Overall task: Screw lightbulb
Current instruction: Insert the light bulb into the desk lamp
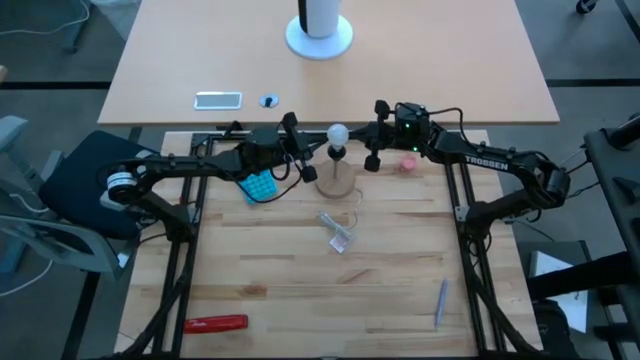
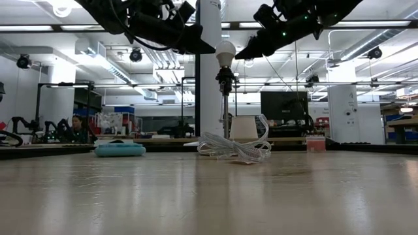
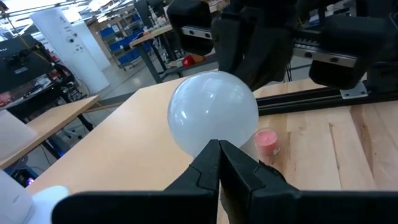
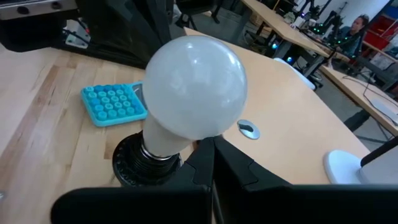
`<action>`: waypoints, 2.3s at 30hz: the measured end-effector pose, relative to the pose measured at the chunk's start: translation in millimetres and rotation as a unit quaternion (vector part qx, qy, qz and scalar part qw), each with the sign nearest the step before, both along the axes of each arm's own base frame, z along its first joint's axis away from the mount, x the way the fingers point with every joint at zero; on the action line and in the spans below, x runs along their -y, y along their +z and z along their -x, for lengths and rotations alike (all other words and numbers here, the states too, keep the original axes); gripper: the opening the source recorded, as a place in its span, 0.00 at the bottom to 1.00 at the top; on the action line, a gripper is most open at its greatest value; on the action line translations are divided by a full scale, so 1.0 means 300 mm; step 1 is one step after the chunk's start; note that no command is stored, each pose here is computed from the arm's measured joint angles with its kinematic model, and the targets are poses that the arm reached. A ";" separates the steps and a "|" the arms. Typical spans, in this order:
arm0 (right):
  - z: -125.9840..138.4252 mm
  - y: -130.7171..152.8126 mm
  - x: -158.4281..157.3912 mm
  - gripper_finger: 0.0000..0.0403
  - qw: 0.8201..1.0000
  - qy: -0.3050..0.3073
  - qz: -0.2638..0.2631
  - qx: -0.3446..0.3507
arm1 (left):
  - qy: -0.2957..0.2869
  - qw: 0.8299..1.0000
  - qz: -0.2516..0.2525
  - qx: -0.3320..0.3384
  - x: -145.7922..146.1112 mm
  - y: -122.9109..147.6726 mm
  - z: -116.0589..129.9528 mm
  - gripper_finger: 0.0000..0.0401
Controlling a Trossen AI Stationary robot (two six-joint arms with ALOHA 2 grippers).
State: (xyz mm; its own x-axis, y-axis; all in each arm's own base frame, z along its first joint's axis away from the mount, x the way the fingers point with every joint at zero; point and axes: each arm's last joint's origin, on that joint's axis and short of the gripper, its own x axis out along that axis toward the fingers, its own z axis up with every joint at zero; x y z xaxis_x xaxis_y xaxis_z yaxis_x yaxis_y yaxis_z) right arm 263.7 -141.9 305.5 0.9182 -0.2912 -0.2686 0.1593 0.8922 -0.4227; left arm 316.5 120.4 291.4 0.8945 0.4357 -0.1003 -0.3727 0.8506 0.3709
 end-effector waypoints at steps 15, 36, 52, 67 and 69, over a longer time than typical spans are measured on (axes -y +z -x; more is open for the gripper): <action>0.037 0.023 -0.015 0.00 1.000 -0.019 0.012 -0.016 | -0.003 1.000 0.013 -0.014 0.005 -0.008 0.005 0.00; 0.024 0.028 -0.010 0.00 1.000 -0.016 0.004 0.009 | -0.021 1.000 0.011 0.010 0.022 0.032 0.021 0.00; 0.020 0.029 -0.019 0.00 1.000 0.007 -0.002 0.012 | -0.019 1.000 0.016 0.019 0.013 0.015 0.003 0.00; 0.021 0.024 -0.022 0.00 1.000 0.015 -0.003 0.004 | 0.010 1.000 0.003 0.024 0.000 0.017 0.004 0.00; 0.021 0.024 -0.023 0.00 1.000 0.017 -0.004 0.003 | 0.012 1.000 0.003 0.024 -0.002 0.017 0.004 0.00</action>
State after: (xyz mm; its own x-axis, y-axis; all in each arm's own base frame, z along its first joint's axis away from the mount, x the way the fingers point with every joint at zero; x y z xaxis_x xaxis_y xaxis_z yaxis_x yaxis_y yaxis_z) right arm 257.3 -135.1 312.6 0.9292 -0.2582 -0.2644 0.1320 0.9002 -0.4150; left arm 315.2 120.9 296.4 0.8876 0.4566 -0.0604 -0.4101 0.8432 0.3476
